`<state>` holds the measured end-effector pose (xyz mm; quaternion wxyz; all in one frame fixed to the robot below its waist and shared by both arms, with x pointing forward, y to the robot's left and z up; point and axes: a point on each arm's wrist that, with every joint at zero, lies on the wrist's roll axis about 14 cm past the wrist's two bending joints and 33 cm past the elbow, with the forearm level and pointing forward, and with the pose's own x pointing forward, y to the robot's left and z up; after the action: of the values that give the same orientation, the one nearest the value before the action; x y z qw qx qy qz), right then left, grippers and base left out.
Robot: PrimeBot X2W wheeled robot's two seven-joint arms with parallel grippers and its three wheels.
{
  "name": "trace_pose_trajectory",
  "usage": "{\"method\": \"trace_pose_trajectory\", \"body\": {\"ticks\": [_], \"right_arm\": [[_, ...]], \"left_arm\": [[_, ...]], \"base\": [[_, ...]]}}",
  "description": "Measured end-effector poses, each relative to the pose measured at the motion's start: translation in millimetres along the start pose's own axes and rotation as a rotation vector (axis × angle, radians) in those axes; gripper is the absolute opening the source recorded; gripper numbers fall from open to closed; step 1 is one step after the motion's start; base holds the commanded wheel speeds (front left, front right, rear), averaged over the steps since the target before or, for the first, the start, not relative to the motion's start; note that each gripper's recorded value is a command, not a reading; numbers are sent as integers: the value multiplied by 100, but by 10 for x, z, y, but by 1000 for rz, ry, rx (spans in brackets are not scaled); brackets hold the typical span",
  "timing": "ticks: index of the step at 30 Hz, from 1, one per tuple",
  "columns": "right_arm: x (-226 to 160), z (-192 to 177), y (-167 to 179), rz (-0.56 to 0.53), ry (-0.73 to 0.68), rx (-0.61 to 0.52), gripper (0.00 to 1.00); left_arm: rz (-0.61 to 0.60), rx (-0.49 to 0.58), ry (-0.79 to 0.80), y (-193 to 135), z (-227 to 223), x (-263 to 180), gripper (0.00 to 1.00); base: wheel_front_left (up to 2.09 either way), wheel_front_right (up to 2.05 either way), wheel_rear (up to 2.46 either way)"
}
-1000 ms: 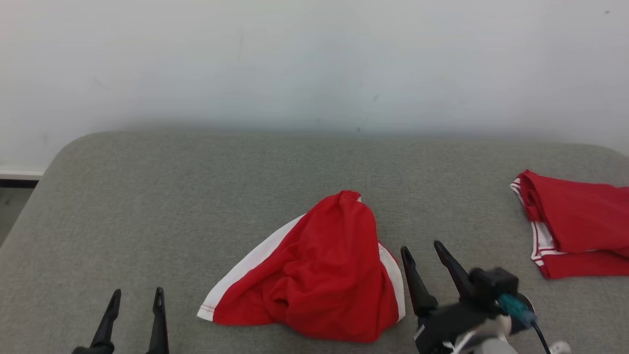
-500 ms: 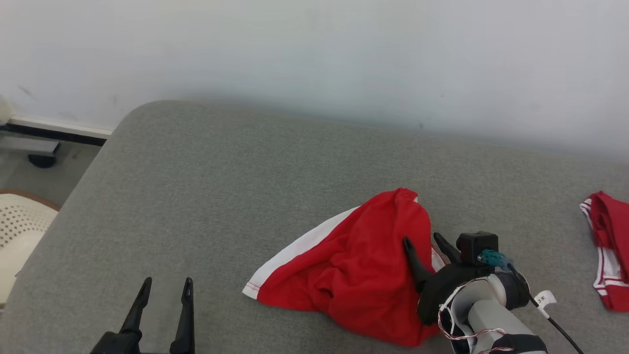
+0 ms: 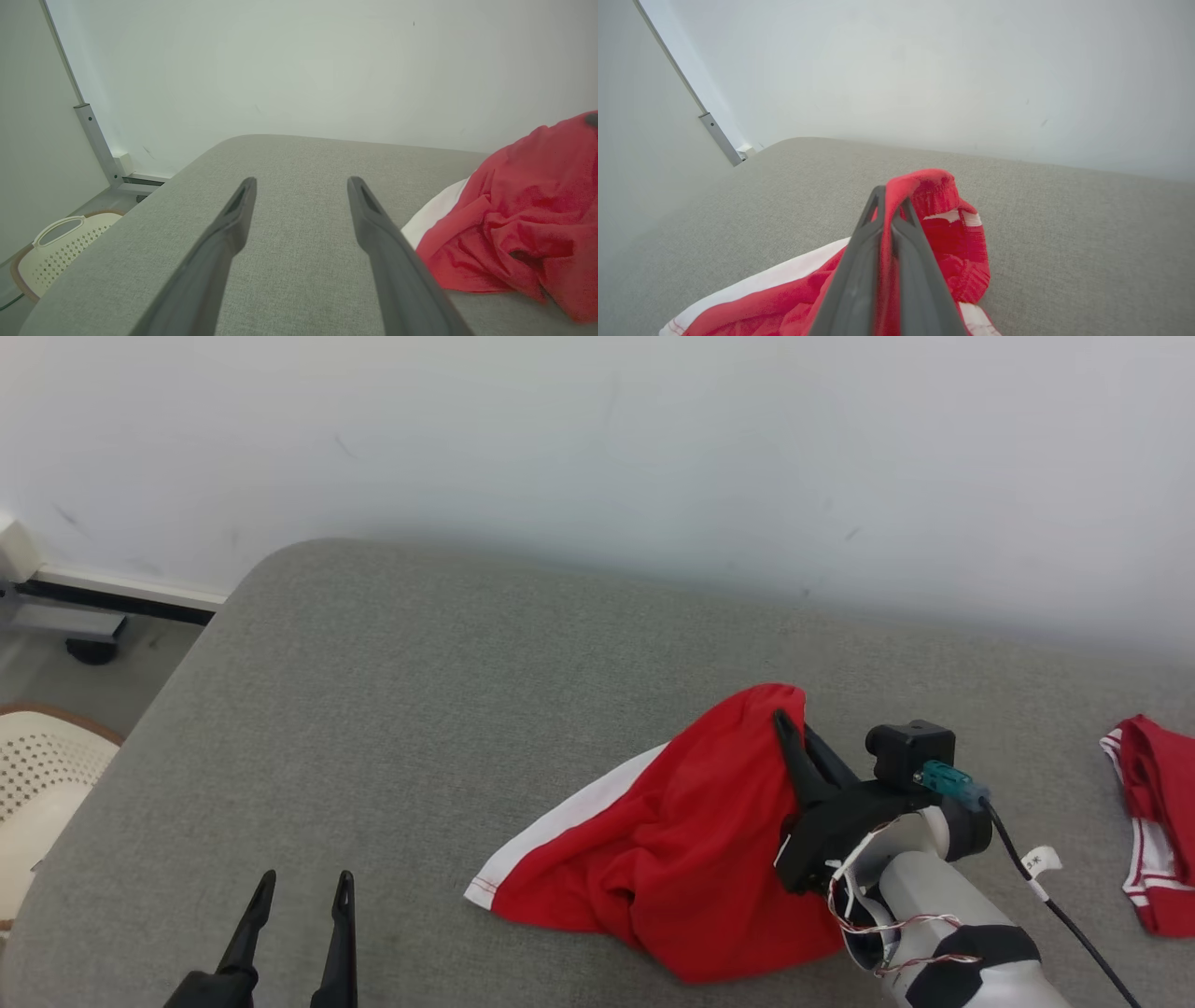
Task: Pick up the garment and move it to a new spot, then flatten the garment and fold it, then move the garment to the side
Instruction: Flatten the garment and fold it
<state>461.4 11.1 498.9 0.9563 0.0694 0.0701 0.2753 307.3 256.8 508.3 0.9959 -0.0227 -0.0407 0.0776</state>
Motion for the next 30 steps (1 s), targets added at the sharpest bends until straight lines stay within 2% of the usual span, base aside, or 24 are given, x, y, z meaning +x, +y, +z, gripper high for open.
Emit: {"method": "trace_pose_trajectory", "body": {"ticks": [3, 10, 16, 21, 26, 29, 30], "right_arm": [[-85, 249, -60, 6, -91, -17, 0], [-621, 180, -304, -41, -146, -35, 0], [-1188, -245, -369, -105, -93, 6, 0], [-1583, -761, -231, -132, 49, 61, 0], [-1759, -1087, -47, -110, 164, 86, 0], [-1823, -1199, -76, -128, 211, 95, 0], [-1822, -1192, -107, -140, 210, 99, 21]], "left_arm": [[-21, -5, 2, -62, -14, 22, 100], [-88, -24, 1, -302, -24, 129, 100], [-144, -42, 3, -509, -41, 211, 100], [-169, -46, 20, -599, -96, 240, 100], [-185, -47, 37, -650, -154, 274, 100], [-191, -47, 43, -664, -173, 290, 100], [-191, -46, 44, -662, -175, 298, 100]], "base": [[0, 0, 0], [0, 0, 0], [0, 0, 0], [0, 0, 0], [0, 0, 0], [0, 0, 0], [0, 0, 0]]}}
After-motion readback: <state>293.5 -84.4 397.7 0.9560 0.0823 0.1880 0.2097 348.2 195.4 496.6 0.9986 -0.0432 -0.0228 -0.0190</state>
